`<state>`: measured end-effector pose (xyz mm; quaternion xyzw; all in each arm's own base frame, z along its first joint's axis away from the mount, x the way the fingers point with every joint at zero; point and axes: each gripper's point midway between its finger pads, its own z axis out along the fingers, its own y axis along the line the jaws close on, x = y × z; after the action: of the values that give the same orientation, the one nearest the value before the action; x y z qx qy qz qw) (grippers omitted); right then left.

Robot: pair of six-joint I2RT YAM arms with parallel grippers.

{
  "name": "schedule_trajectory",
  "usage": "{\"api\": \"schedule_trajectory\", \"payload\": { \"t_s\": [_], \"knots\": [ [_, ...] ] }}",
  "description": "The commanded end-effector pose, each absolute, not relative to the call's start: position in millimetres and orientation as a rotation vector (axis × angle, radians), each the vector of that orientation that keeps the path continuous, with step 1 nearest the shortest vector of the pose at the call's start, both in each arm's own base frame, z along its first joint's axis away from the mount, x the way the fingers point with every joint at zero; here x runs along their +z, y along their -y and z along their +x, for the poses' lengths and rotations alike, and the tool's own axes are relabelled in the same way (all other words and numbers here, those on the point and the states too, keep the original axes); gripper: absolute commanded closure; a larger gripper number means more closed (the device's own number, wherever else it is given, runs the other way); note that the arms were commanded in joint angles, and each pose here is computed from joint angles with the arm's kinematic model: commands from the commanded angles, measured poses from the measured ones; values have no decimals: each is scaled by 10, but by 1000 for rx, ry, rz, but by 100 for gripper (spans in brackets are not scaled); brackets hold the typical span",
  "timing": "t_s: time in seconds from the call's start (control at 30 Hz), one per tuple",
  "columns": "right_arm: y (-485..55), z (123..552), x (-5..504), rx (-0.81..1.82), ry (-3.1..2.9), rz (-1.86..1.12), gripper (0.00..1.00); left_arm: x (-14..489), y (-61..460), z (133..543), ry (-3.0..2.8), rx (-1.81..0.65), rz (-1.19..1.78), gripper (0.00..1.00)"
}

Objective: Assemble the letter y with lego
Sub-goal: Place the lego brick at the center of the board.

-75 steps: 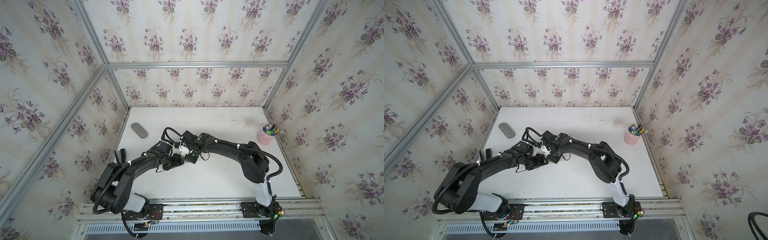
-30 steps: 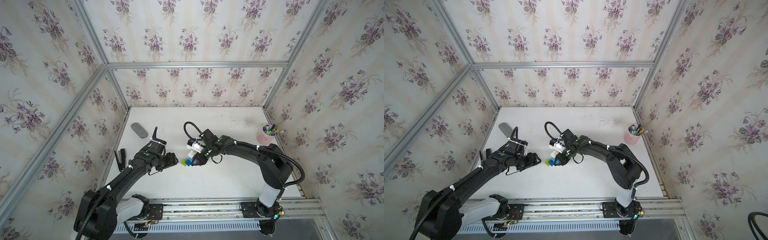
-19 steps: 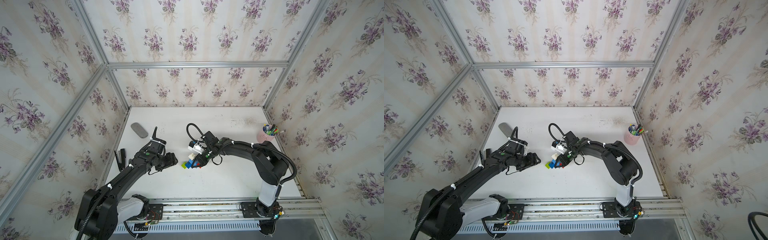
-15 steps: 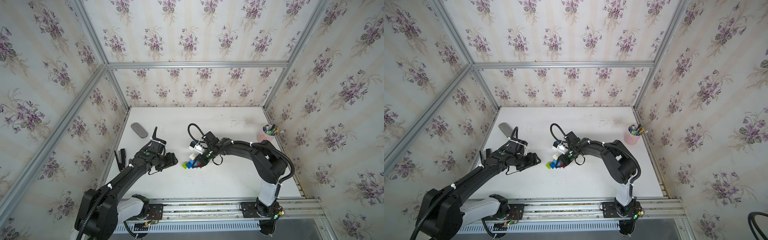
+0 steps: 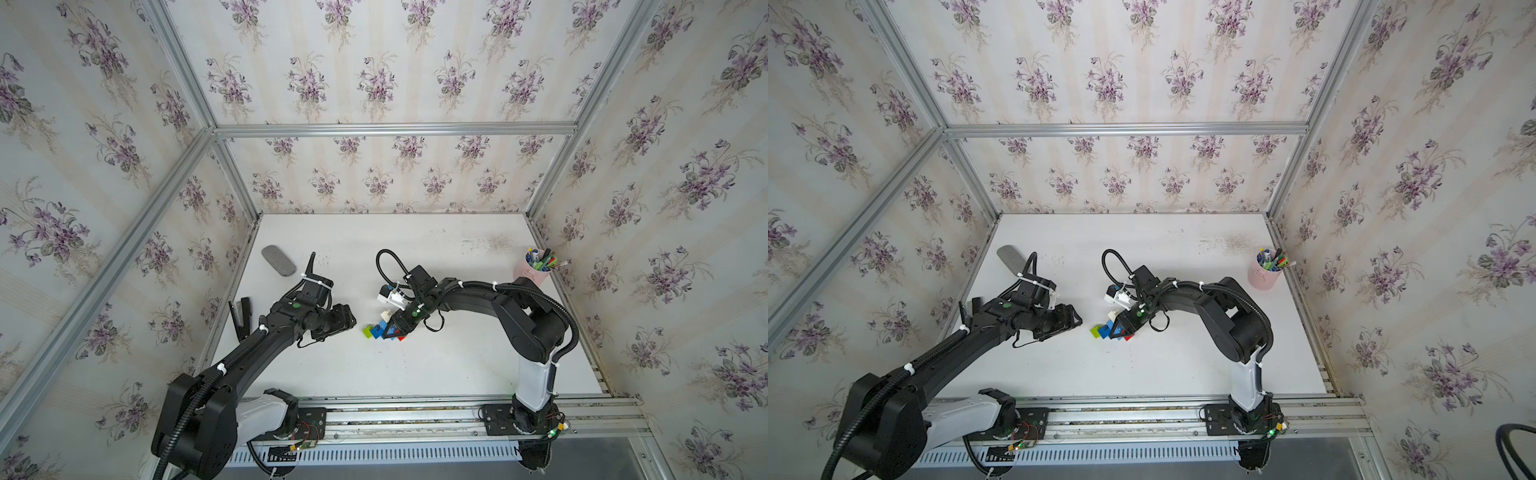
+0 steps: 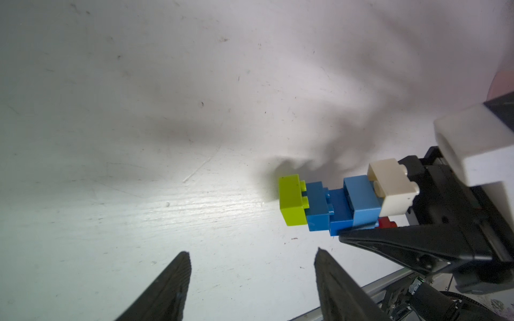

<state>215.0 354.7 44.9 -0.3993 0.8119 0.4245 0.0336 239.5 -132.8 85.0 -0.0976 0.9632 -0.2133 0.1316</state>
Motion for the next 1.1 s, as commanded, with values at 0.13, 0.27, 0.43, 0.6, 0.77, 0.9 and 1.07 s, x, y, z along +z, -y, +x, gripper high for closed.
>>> {"api": "schedule_trajectory", "payload": {
  "t_s": [0.13,0.27,0.43,0.6,0.77,0.9,1.07],
  "knots": [
    [-3541,2232,451,1298,-2483,-1209,52,862,1332,2400,-2800,-620,-268,28],
    [-3498,2340,470,1254,-2488,-1175,48,849,1334,2404,-2805,-616,-268,28],
    [-3450,2469,517,1220,-2492,-1145,46,843,1336,2423,-2809,-610,-269,28],
    [-3409,2609,542,1148,-2496,-1125,45,836,1333,2441,-2809,-603,-273,28],
    [-3328,2775,597,1075,-2503,-1064,45,807,1347,2500,-2816,-594,-273,28],
    [-3256,2811,726,1014,-2488,-1013,45,743,1345,2549,-2833,-567,-264,28],
    [-3107,2705,958,952,-2445,-918,47,644,1371,2605,-2857,-550,-256,29]
  ]
}}
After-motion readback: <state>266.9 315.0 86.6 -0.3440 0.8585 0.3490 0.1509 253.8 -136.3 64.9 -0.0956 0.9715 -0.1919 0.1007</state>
